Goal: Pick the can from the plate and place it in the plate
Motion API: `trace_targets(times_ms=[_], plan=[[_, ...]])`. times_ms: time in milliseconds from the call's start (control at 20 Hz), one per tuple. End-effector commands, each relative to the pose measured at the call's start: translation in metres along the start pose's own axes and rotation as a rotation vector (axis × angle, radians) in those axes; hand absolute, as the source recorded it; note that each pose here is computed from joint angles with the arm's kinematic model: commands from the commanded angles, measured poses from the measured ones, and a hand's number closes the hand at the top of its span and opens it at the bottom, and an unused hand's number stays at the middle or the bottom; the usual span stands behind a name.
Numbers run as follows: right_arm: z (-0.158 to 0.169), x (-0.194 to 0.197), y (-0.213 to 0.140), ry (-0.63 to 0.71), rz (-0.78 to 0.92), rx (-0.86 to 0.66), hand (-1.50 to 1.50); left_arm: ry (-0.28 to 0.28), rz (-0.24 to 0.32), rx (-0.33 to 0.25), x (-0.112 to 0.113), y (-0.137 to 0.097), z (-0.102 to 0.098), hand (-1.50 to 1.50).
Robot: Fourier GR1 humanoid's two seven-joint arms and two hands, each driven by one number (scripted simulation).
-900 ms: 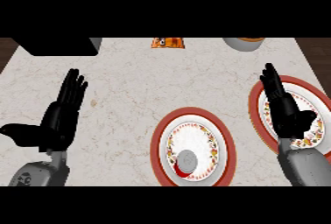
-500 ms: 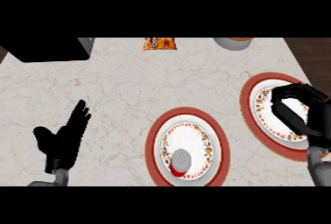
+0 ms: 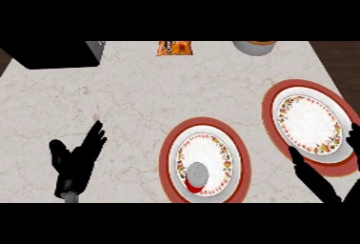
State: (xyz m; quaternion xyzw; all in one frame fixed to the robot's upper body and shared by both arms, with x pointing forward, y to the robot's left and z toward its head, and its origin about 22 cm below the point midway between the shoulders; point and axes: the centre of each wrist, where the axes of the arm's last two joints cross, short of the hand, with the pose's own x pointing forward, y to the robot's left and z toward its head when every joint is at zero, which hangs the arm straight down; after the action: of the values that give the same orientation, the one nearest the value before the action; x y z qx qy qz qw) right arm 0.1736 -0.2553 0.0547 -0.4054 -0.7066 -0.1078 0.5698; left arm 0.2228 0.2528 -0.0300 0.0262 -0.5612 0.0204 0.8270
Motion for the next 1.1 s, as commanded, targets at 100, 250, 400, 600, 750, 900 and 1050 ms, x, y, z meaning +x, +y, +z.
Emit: trace_targets(times_ms=[100,250,400,600,750,900,1050], plan=[[0.051,0.038,-0.034,0.041,0.107,0.057,-1.50,0.009,0.001,-0.050,0.003,0.001,-0.001,0.00],[0.065,0.026,-0.043,0.131,0.290,0.262,-1.50,0.008,-0.007,-0.064,-0.004,-0.004,0.005,0.00],[0.077,0.043,-0.048,0.189,0.383,0.391,-1.50,0.010,-0.012,-0.053,0.003,-0.014,-0.001,0.00],[0.076,0.069,-0.036,0.242,0.464,0.443,-1.50,0.016,-0.028,-0.081,0.004,-0.010,-0.005,0.00],[0.070,0.088,-0.029,0.301,0.535,0.457,-1.50,0.004,-0.018,-0.062,0.001,-0.014,-0.010,0.00],[0.078,0.102,0.005,0.323,0.551,0.479,-1.50,0.016,-0.018,-0.092,-0.002,-0.005,-0.004,0.00],[0.092,0.120,0.033,0.319,0.576,0.489,-1.50,0.009,-0.022,-0.064,0.002,0.001,-0.012,0.00]])
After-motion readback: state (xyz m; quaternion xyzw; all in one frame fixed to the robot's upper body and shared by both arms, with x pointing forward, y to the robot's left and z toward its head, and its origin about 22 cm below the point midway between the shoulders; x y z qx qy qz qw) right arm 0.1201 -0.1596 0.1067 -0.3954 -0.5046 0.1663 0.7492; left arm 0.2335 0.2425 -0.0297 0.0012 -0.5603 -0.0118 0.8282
